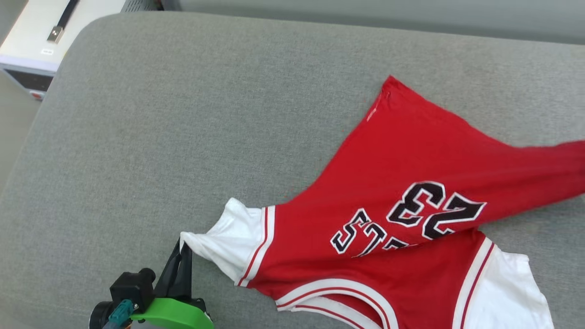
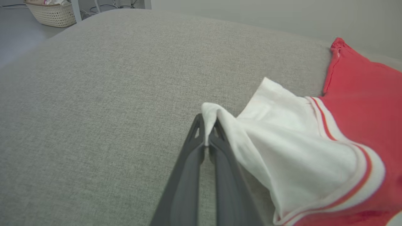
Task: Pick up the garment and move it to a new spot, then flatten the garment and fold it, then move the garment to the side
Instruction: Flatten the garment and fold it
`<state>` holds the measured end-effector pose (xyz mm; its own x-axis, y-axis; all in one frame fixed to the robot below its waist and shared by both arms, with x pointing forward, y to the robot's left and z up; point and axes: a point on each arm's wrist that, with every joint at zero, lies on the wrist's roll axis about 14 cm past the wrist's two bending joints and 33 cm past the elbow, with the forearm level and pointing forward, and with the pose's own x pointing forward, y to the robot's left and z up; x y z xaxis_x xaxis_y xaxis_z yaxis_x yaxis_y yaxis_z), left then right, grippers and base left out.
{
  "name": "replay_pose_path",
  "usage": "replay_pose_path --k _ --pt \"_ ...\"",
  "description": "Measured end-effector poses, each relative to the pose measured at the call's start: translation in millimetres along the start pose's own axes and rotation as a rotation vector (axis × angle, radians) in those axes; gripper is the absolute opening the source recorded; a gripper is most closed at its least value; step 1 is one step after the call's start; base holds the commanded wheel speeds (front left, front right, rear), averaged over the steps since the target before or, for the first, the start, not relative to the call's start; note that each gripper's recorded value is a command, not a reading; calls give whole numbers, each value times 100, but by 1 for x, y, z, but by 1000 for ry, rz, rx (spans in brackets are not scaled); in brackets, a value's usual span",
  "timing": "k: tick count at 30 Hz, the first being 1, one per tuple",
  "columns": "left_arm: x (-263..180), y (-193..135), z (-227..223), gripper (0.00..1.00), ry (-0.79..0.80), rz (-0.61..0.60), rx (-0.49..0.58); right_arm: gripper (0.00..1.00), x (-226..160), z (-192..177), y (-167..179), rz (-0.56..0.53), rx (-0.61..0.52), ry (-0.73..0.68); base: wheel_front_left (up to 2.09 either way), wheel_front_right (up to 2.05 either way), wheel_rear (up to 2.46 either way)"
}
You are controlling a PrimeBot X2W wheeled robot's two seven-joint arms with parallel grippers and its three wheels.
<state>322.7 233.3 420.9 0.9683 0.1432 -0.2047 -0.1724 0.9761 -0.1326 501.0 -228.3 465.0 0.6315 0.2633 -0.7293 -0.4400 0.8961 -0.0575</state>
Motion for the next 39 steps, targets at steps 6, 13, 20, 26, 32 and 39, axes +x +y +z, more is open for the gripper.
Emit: replay_pose_path --k 6,13,20,26,32,39 --pt "-5 -8 5 0 -20 -45 12 0 -43 -93 -7 -37 152 90 0 0 0" --pt "-5 -17 9 0 -35 -83 14 0 -74 -188 26 -11 278 242 0 0 0" --pt "-6 -19 6 0 -27 -90 15 0 -90 -249 75 70 366 396 0 0 0" --pt "-7 -19 5 0 -24 -90 18 100 -86 -225 66 34 397 284 0 0 0" --pt "-8 -18 7 0 -31 -87 24 100 -85 -148 39 -22 366 5 0 0 0" --pt "-9 -18 5 0 -26 -84 28 100 -90 -40 36 -10 192 -251 0 0 0"
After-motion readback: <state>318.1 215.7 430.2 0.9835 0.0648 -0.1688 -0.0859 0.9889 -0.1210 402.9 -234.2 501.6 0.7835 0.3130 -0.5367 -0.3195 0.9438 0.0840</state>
